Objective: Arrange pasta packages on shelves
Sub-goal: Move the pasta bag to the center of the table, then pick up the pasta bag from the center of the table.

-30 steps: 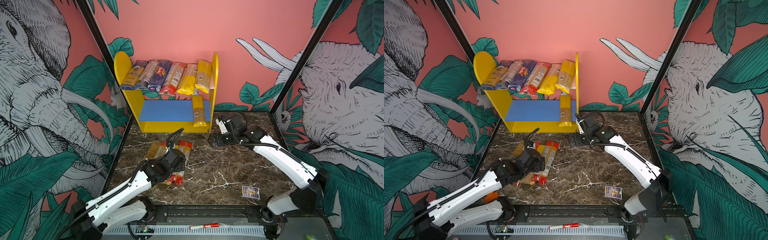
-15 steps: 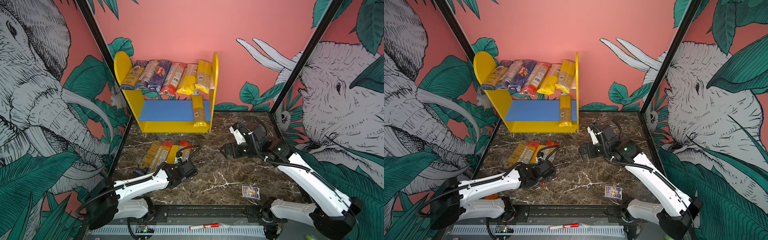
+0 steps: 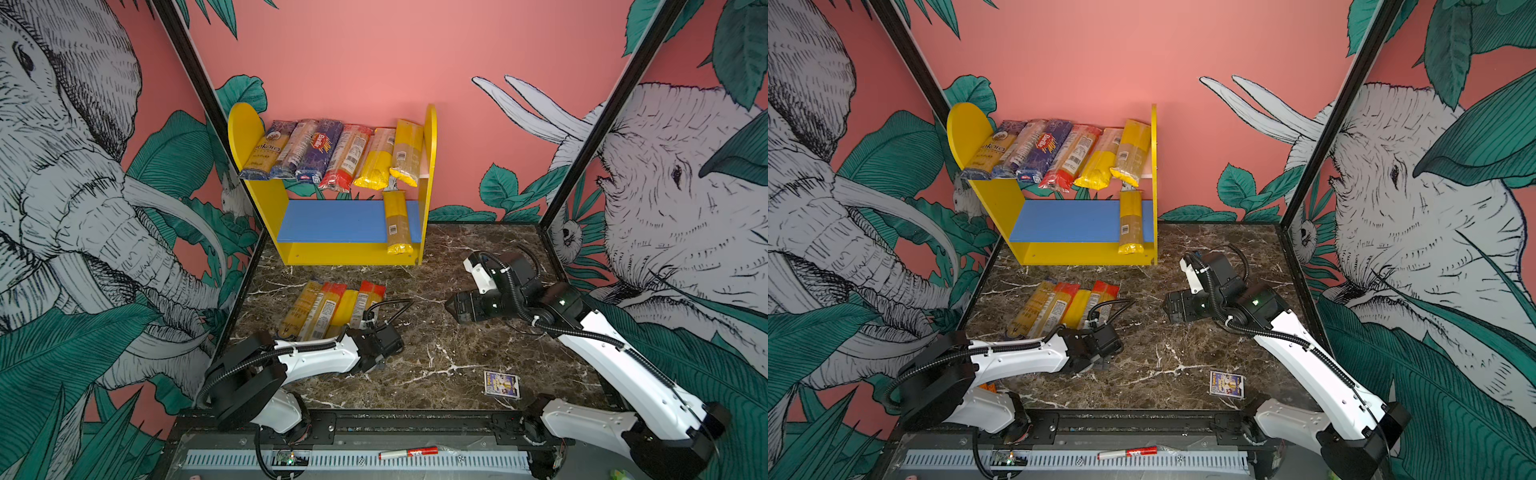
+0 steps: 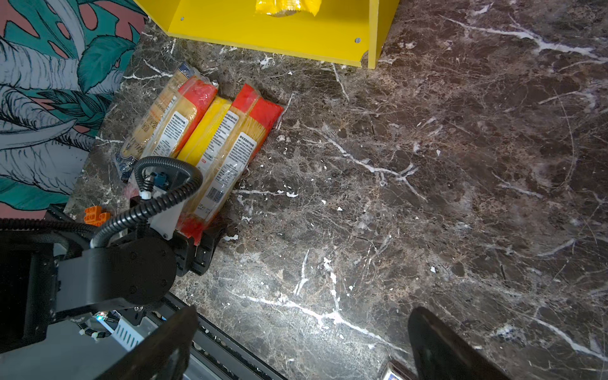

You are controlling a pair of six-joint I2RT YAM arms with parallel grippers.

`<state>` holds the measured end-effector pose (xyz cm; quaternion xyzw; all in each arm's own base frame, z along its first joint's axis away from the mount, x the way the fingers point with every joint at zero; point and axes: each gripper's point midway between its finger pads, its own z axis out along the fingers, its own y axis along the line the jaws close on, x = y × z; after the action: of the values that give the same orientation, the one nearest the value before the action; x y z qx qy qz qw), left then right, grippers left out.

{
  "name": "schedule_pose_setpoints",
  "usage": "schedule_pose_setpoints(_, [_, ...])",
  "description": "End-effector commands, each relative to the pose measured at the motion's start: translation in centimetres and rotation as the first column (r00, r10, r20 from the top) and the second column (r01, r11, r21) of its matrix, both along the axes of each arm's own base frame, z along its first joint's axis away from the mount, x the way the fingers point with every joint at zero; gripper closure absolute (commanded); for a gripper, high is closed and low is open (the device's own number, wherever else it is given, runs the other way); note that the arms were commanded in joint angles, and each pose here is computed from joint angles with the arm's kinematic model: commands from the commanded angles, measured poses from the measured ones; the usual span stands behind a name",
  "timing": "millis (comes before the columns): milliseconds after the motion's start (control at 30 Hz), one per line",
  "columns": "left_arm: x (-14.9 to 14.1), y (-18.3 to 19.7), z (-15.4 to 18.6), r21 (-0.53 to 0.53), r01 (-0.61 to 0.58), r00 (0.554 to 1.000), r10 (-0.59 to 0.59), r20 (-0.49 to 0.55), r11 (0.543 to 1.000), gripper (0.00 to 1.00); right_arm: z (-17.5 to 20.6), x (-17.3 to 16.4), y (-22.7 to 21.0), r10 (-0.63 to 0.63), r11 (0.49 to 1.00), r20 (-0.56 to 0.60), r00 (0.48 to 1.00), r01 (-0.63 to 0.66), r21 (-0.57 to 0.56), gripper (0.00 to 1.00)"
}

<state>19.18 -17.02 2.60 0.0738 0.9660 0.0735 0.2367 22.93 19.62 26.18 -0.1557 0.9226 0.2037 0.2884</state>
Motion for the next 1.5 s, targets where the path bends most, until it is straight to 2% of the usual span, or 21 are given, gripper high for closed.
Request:
schedule_pose_setpoints(0, [0.1, -1.4, -0.7, -0.046, 0.006, 1.0, -0.006, -0.013, 0.999, 0.01, 1.2, 0.4, 0.1, 0.008, 1.0, 0.034, 0.999, -0.009, 0.022, 0.01])
schedule_pose_setpoints(233, [0.1, -2.7, -1.9, -0.075, 0.026, 0.999, -0.029, -0.042, 0.997, 0.02, 1.0, 0.7, 0.0, 0.006, 1.0, 0.014, 1.0, -0.007, 0.019, 0.01])
schedule_pose_setpoints(333, [0.6, -4.3, -1.2, -0.093, 0.058, 0.997, -0.062, -0.047, 0.994, 0.03, 0.4, 0.8, 0.0, 0.009, 1.0, -0.007, 1.0, -0.009, 0.007, 0.01])
schedule_pose_setpoints(433, [1.0, -5.2, 0.0, -0.102, 0.067, 0.996, -0.072, -0.045, 0.993, 0.03, 1.4, 1.2, 0.2, 0.014, 1.0, 0.012, 1.0, -0.014, 0.02, 0.01])
schedule_pose_setpoints(633, [1.1, -3.8, 2.3, -0.087, 0.035, 0.999, -0.036, -0.007, 0.996, 0.02, 1.7, 1.6, 0.2, 0.021, 1.0, 0.018, 1.0, -0.021, 0.015, 0.01])
schedule_pose_setpoints(867, [1.1, -2.5, 3.0, -0.053, 0.014, 1.0, -0.013, 0.015, 0.999, 0.01, 1.8, 2.4, 0.0, 0.026, 0.999, 0.014, 1.0, -0.027, 0.022, 0.01])
schedule_pose_setpoints(1067, [1.9, -2.7, 1.5, -0.042, 0.003, 1.0, -0.003, -0.007, 0.999, 0.01, 2.2, 3.4, 0.1, 0.03, 0.999, 0.012, 0.999, -0.031, 0.037, 0.01])
schedule_pose_setpoints(1467, [3.5, -3.3, -2.0, -0.101, -0.039, 0.997, 0.033, -0.069, 0.994, 0.01, 2.0, 4.3, -1.1, -0.001, 1.0, -0.005, 1.0, 0.001, 0.028, 0.01])
